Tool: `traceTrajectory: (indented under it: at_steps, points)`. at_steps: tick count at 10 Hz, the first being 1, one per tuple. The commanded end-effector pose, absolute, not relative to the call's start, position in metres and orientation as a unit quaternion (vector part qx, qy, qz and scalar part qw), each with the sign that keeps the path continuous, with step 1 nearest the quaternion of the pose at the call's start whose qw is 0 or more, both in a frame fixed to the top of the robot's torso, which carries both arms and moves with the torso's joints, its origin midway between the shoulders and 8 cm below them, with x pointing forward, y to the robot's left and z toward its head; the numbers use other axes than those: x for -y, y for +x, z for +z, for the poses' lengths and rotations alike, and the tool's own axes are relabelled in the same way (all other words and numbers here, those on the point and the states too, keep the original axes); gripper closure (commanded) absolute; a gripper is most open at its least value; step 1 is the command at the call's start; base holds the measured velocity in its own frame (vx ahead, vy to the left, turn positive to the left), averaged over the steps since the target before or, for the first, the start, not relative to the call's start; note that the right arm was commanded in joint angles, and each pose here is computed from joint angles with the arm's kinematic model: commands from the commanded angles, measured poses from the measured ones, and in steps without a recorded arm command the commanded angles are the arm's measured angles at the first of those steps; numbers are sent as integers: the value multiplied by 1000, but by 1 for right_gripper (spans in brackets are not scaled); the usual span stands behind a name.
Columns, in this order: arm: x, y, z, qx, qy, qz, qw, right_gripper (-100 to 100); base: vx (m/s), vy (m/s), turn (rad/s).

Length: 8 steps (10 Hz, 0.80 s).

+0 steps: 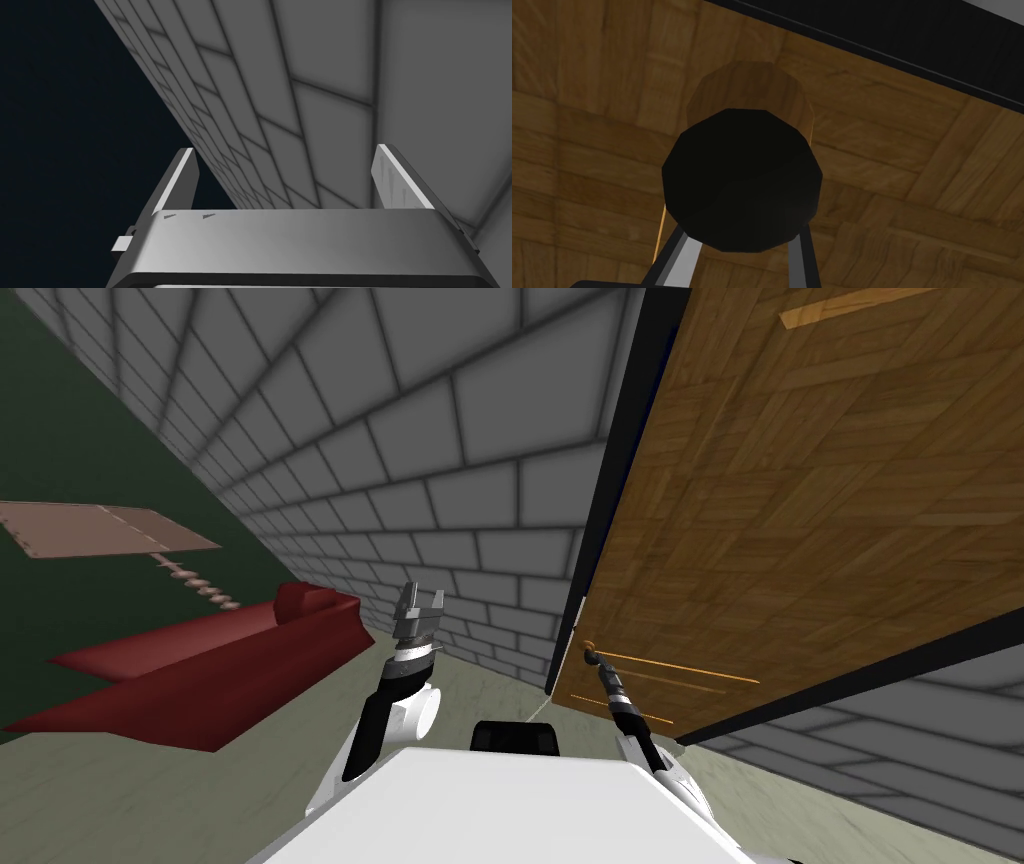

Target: Pull the door open

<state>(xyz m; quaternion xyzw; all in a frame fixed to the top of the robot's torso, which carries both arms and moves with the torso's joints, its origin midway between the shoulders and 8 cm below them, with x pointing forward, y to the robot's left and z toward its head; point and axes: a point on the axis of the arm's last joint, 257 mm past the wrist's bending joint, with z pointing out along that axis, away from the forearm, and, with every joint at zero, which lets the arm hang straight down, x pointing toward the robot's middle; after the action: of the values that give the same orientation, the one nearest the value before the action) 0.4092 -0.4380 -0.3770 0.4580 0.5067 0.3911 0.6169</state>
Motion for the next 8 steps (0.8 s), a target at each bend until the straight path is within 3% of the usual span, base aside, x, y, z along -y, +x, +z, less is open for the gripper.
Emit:
traceTrajectory:
  at_steps: [1, 8]
  points:
    - [434, 412, -375, -487, 474, 413, 607, 100, -50, -28, 102]
    - [443, 413, -374, -423, 531, 459, 573, 100, -55, -24, 87]
